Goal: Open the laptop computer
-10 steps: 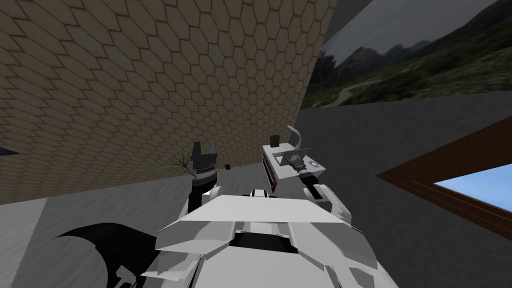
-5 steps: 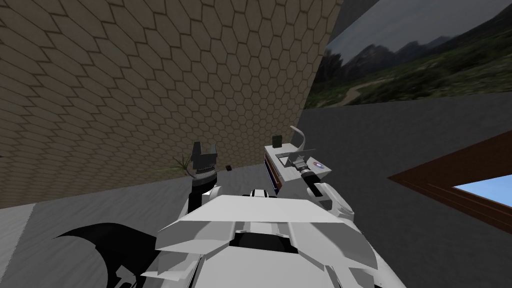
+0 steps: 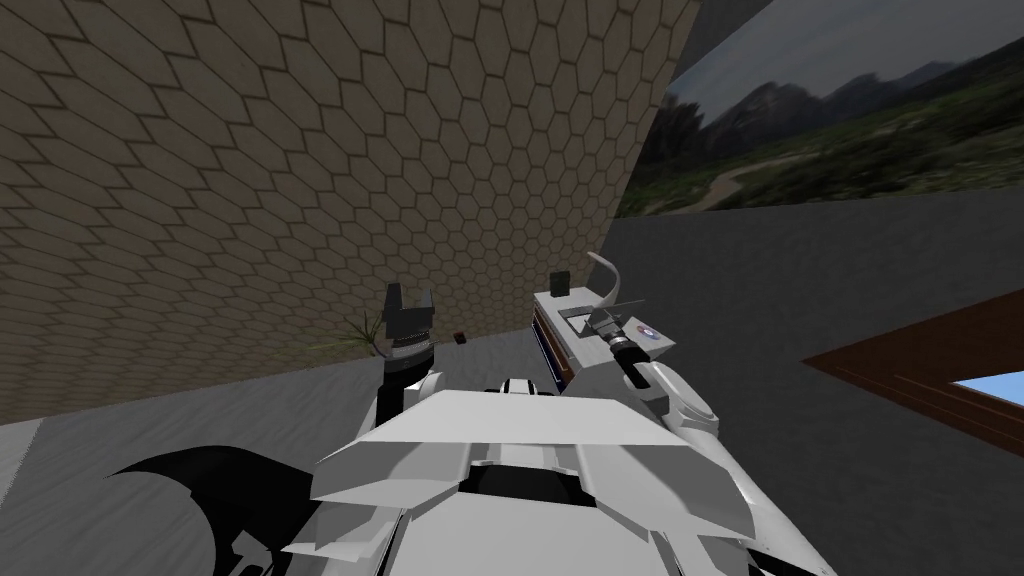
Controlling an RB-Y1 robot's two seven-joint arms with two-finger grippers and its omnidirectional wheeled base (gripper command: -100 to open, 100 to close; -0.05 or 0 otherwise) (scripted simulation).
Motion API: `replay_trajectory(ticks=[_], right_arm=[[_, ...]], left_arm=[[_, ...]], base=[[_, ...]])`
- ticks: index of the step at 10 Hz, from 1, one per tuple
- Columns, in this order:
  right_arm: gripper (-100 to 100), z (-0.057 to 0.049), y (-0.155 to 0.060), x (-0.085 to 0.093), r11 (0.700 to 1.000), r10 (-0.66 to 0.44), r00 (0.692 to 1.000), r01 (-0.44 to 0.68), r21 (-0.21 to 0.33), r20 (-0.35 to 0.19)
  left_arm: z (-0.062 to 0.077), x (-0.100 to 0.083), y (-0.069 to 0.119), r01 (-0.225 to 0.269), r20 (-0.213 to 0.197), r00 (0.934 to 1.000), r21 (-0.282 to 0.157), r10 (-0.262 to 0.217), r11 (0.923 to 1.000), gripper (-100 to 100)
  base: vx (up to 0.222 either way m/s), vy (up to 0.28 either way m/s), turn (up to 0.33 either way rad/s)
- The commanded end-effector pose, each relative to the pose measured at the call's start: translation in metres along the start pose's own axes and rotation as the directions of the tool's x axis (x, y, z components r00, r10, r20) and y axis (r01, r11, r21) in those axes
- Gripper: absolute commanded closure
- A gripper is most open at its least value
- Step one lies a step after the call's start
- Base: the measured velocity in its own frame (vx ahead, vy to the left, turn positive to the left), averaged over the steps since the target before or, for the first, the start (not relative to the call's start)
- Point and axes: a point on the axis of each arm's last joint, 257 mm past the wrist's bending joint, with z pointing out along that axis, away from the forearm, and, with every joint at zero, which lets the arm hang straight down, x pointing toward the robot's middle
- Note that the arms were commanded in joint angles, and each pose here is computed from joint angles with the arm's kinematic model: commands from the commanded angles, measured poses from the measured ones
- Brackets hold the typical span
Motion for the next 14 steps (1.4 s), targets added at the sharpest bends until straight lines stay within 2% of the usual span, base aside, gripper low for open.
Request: replay_trajectory(ticks=[1, 2, 4, 5, 6, 7, 8, 9, 10, 11, 12, 14], right_arm=[[-100, 0.002, -0.015, 0.018, 0.991, -0.133, 0.99, 0.133, 0.004, -0.042], [-100, 0.003, -0.021, 0.022, 0.985, -0.173, 0.984, 0.173, 0.004, -0.053], [-100, 0.002, -0.016, 0.02, 0.989, -0.149, 0.988, 0.15, 0.003, -0.046], [100, 0.003, -0.016, 0.019, 0.989, -0.149, 0.988, 0.149, 0.003, -0.046], [100, -0.007, -0.022, 0.037, 0.99, -0.142, 0.987, 0.141, -0.021, -0.073], [100, -0.006, -0.027, 0.037, 0.987, -0.16, 0.985, 0.158, -0.024, -0.07], [100, -0.017, -0.031, 0.055, 0.988, -0.149, 0.984, 0.144, -0.05, -0.1], [100, -0.016, -0.037, 0.055, 0.985, -0.17, 0.981, 0.165, -0.054, -0.096], [100, -0.027, -0.039, 0.072, 0.987, -0.149, 0.98, 0.14, -0.077, -0.129], [100, -0.025, -0.047, 0.071, 0.982, -0.177, 0.976, 0.167, -0.083, -0.124], [100, -0.037, -0.047, 0.088, 0.986, -0.149, 0.976, 0.134, -0.103, -0.159], [100, -0.035, -0.06, 0.086, 0.978, -0.192, 0.97, 0.176, -0.113, -0.15]], left_arm=[[0.0, 0.0, 0.0, 0.0, 0.0, 1.0, 0.0, 0.0, 1.0, 0], [0.0, 0.0, 0.0, 0.0, 0.0, 1.0, 0.0, 0.0, 1.0, 0], [0.0, 0.0, 0.0, 0.0, 0.0, 1.0, 0.0, 0.0, 1.0, 0], [0.0, 0.0, 0.0, 0.0, 0.0, 1.0, 0.0, 0.0, 1.0, 0], [0.0, 0.0, 0.0, 0.0, 0.0, 1.0, 0.0, 0.0, 1.0, 0], [0.0, 0.0, 0.0, 0.0, 0.0, 1.0, 0.0, 0.0, 1.0, 0], [0.0, 0.0, 0.0, 0.0, 0.0, 1.0, 0.0, 0.0, 1.0, 0], [0.0, 0.0, 0.0, 0.0, 0.0, 1.0, 0.0, 0.0, 1.0, 0], [0.0, 0.0, 0.0, 0.0, 0.0, 1.0, 0.0, 0.0, 1.0, 0], [0.0, 0.0, 0.0, 0.0, 0.0, 1.0, 0.0, 0.0, 1.0, 0], [0.0, 0.0, 0.0, 0.0, 0.0, 1.0, 0.0, 0.0, 1.0, 0], [0.0, 0.0, 0.0, 0.0, 0.0, 1.0, 0.0, 0.0, 1.0, 0]], base=[[0.012, 0.083, -0.02], [0.029, 0.094, -0.017], [0.01, 0.027, -0.003], [0.003, 0.001, -0.015], [0.029, 0.05, 0.039], [0.041, 0.069, 0.031], [0.069, 0.091, 0.056], [0.078, 0.092, 0.021], [0.086, 0.101, 0.06], [0.061, 0.086, 0.025], [0.067, 0.1, 0.073], [0.046, 0.051, 0.01]])
